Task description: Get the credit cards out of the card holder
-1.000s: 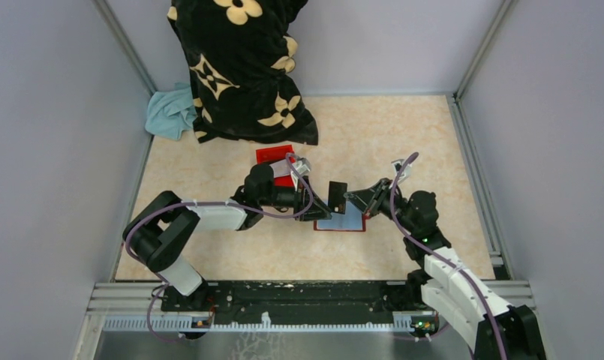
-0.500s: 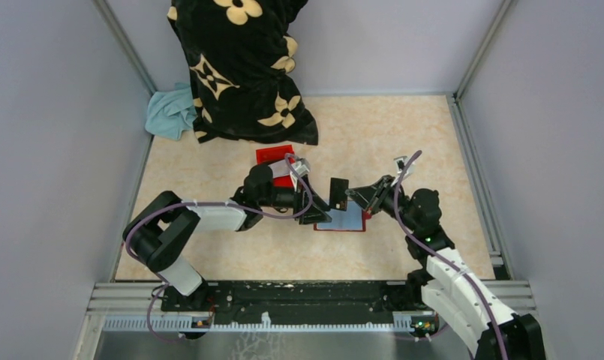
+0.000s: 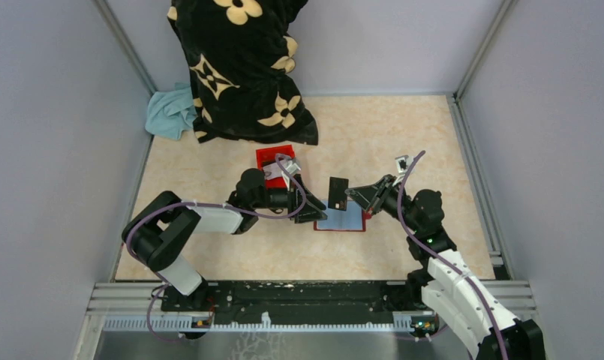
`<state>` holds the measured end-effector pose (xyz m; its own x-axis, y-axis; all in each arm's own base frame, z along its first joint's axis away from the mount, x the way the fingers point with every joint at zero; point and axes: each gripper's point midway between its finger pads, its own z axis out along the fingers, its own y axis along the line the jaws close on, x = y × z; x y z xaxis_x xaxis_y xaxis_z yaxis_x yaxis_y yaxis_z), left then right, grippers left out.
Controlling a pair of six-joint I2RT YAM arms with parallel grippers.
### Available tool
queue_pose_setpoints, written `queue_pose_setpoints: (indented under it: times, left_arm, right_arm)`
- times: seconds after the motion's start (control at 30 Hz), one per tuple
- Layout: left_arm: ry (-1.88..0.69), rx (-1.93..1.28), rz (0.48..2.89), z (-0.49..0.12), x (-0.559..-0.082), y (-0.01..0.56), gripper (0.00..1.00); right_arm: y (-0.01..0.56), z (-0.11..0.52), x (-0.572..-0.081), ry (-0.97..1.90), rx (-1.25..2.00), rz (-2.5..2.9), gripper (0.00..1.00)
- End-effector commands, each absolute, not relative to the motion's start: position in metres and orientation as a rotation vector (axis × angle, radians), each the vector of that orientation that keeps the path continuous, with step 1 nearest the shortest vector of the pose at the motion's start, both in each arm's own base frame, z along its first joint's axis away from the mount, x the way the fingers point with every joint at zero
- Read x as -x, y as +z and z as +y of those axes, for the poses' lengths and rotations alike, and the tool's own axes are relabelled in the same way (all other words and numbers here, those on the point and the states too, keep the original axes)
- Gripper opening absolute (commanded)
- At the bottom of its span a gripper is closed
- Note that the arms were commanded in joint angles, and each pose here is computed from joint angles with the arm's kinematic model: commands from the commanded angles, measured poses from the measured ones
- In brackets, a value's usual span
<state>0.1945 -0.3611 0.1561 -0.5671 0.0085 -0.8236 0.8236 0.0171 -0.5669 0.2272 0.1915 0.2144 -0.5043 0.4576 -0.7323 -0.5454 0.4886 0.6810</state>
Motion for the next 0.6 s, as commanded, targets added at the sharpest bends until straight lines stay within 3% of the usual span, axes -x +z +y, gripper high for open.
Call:
queue_pose_setpoints:
  times: [0.0, 0.37, 0.57]
  left_arm:
    - [-1.683, -0.883, 1.536, -0.361, -0.187, 0.18, 0.59]
    - [-1.794, -0.886, 1.483, -0.359, -0.177, 0.188, 0.55]
    - [-1.77, -0.893, 1.482, -0.359, -0.178, 0.187, 0.43]
  right_arm:
    - [0.238, 0.195, -0.225, 1.275, 0.108, 1.609, 0.0]
    - [0.234, 0.198, -0.226, 1.326, 0.092, 1.598, 0.0]
    - [0.234, 0.2, -0.223, 1.352, 0.099, 1.593, 0.0]
